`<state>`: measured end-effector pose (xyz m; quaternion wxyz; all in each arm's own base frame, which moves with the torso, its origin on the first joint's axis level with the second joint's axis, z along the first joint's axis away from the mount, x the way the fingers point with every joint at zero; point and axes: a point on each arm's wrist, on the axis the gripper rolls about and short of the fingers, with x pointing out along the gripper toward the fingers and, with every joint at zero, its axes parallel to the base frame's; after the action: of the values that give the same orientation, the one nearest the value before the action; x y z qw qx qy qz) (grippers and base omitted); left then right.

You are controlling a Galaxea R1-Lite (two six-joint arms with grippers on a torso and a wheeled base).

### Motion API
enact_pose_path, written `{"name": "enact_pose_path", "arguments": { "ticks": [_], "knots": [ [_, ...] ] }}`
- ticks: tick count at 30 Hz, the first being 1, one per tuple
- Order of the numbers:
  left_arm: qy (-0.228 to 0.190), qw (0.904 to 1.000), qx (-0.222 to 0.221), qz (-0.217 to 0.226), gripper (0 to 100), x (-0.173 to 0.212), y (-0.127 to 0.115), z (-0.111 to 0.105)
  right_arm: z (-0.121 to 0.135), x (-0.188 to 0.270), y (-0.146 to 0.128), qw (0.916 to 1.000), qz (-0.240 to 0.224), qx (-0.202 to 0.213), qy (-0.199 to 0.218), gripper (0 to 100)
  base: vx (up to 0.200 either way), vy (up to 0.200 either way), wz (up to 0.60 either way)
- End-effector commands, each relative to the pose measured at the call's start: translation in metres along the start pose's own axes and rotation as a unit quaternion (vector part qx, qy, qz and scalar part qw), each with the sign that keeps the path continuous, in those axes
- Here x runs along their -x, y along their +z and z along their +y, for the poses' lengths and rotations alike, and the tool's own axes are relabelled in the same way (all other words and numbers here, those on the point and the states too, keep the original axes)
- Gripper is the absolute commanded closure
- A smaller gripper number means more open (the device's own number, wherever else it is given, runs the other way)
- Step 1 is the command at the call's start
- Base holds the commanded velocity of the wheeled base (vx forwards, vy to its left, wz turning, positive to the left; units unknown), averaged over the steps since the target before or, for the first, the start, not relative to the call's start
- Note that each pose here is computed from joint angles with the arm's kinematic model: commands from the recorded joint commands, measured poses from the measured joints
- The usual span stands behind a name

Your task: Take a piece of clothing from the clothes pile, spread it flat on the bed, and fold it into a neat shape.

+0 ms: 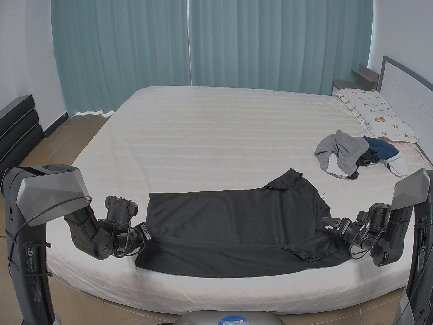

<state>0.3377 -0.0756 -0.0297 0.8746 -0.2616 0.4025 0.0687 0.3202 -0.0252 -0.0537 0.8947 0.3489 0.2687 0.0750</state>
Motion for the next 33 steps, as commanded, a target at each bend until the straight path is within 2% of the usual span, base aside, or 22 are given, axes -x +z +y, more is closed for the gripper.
{"name": "enact_pose_path", "arguments": {
  "ticks": [1, 5, 6, 16, 26, 33],
  "knots": [
    [0.001, 1.0000, 0.000, 0.001, 100, -0.001, -0.001, 0.000, -0.005, -0.004, -0.006, 0.9999, 0.010, 0.001, -0.004, 0, 0.000, 0.000, 0.00],
    [0.001, 1.0000, 0.001, 0.002, 100, -0.001, -0.001, 0.001, -0.008, -0.006, -0.009, 0.9997, 0.017, 0.012, -0.008, 0, 0.000, 0.000, 0.00],
    [0.001, 1.0000, 0.001, 0.002, 100, -0.001, -0.001, 0.001, -0.008, -0.006, -0.010, 0.9997, 0.018, 0.016, -0.009, 100, 0.000, 0.000, 0.00],
    [0.002, 1.0000, 0.006, 0.002, 100, -0.001, -0.001, 0.001, -0.007, -0.003, -0.008, 0.9996, 0.013, 0.023, -0.007, 100, 0.000, 0.000, 0.00],
    [0.009, 0.9999, 0.007, 0.004, 100, 0.000, -0.004, 0.003, -0.005, -0.002, 0.005, 0.9991, -0.031, 0.030, -0.007, 100, 0.000, 0.000, 0.00],
    [0.008, 0.9999, 0.011, 0.004, 100, 0.002, -0.004, 0.003, 0.000, 0.000, 0.012, 0.9990, -0.043, 0.014, -0.001, 100, 0.000, 0.000, 0.00]
  ]
}}
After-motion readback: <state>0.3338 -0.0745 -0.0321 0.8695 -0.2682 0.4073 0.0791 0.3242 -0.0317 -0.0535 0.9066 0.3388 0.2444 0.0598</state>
